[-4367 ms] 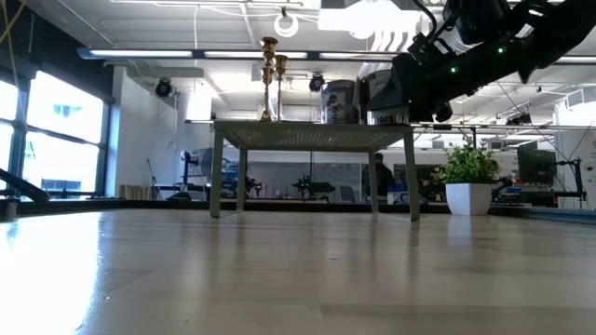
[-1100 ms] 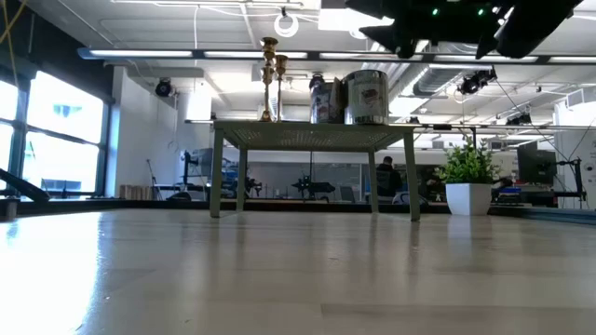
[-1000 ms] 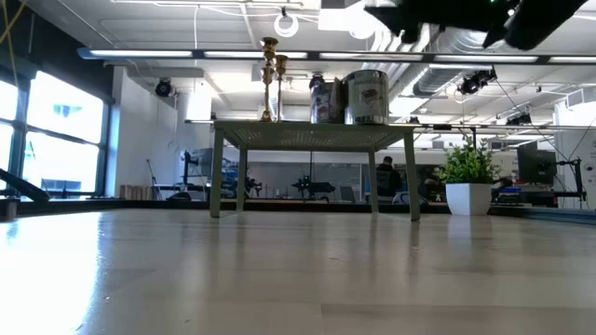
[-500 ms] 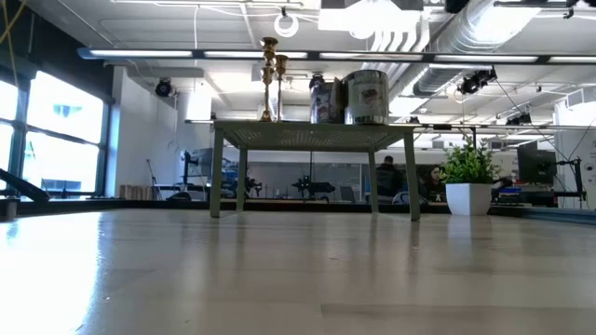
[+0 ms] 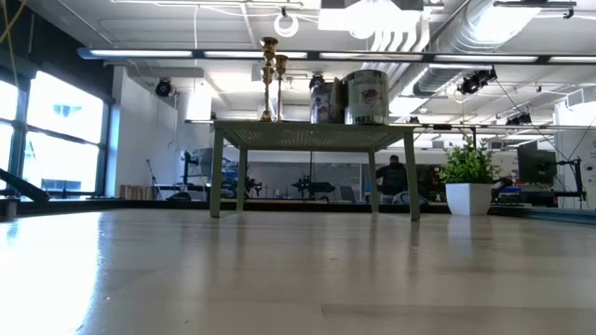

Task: Pick & Place candle stick holders
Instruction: Return to Home Position

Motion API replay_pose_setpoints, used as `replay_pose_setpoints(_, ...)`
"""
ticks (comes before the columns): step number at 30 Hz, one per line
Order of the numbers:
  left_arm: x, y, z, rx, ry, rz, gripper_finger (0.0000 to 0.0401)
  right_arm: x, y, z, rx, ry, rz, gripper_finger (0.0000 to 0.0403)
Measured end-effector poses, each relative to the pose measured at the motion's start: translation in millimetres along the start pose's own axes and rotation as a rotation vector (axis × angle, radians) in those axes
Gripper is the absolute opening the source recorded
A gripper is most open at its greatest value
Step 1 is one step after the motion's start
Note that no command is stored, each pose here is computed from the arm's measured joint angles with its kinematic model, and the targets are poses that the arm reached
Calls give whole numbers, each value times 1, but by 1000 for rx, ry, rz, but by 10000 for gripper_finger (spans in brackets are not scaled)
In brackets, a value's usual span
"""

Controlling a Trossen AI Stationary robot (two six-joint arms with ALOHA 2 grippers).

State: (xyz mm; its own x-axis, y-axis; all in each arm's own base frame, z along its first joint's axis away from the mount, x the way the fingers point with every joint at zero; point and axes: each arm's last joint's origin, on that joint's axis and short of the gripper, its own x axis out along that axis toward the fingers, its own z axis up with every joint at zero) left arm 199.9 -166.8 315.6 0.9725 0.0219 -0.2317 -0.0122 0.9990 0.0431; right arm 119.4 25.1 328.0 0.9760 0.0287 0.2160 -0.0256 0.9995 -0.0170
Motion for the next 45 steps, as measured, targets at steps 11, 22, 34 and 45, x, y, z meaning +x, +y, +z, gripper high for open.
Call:
replay_pose_setpoints(11, -51, 53, 6, -8, 62, 148, 5, -43, -3, 9, 54, -1, 13, 16)
replay_pose_setpoints(22, -96, 84, 6, 25, -32, 34, 7, -79, -8, -18, 86, 39, 175, 3)
replay_pose_setpoints(34, -101, 106, -79, -99, -140, -45, 7, -66, 4, -79, -29, -11, 152, 2)
replay_pose_setpoints(45, -96, 108, -139, -117, -254, -208, 7, -61, 10, -116, 8, -28, 142, 1)
